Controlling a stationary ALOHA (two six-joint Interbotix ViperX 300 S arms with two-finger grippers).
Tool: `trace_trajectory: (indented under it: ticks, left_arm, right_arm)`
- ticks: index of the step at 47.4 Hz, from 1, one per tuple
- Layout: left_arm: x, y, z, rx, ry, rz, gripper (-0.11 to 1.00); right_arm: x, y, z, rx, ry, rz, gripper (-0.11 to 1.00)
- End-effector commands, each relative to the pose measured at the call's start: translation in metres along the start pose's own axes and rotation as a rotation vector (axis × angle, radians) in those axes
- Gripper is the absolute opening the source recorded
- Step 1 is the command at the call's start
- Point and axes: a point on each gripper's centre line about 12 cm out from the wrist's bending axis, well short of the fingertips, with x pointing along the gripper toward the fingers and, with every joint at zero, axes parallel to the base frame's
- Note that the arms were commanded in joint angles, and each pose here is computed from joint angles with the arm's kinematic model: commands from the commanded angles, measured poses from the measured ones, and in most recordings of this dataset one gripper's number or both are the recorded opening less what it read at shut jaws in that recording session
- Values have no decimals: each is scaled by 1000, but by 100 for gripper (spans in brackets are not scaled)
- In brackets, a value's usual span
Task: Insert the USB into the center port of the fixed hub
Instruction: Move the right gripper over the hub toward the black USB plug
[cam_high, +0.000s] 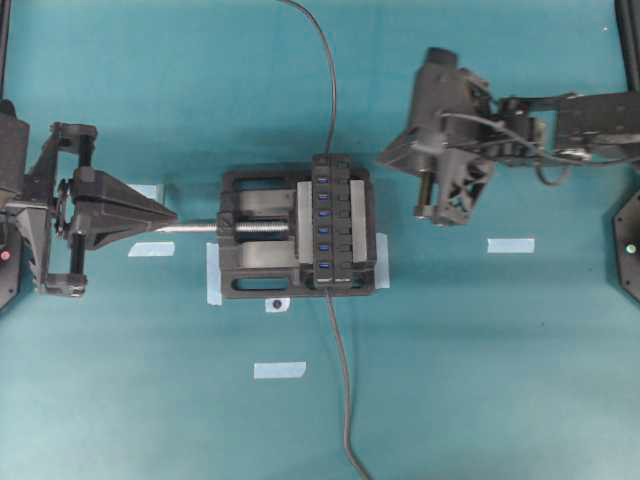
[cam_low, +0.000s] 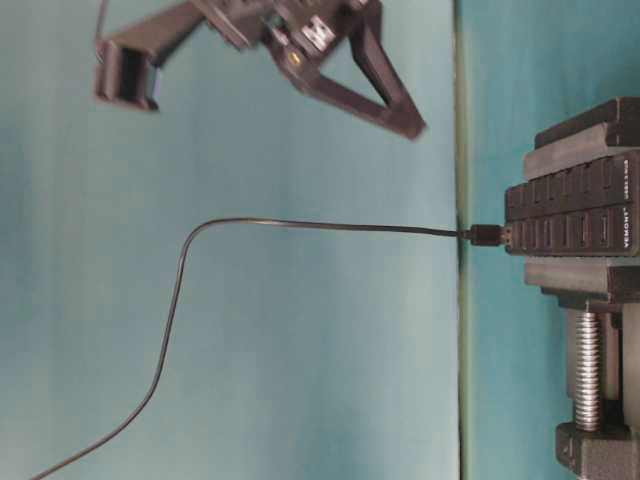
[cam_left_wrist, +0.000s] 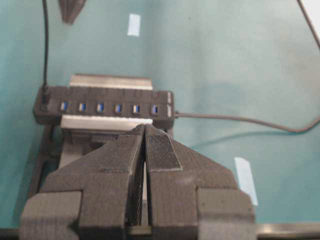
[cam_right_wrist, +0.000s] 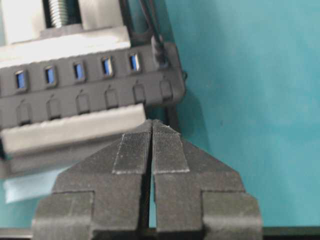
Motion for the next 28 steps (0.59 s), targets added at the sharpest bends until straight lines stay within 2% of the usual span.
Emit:
trace_trajectory:
  ticks: [1,28]
  left_arm:
    - [0,-1,12,0,-32,-4,0]
    - [0,-1,10,2,-27,-3,0]
  right_arm:
    - [1,-2,14,-5,-35,-5,-1]
    - [24,-7,26,-36,-41,-18,-1]
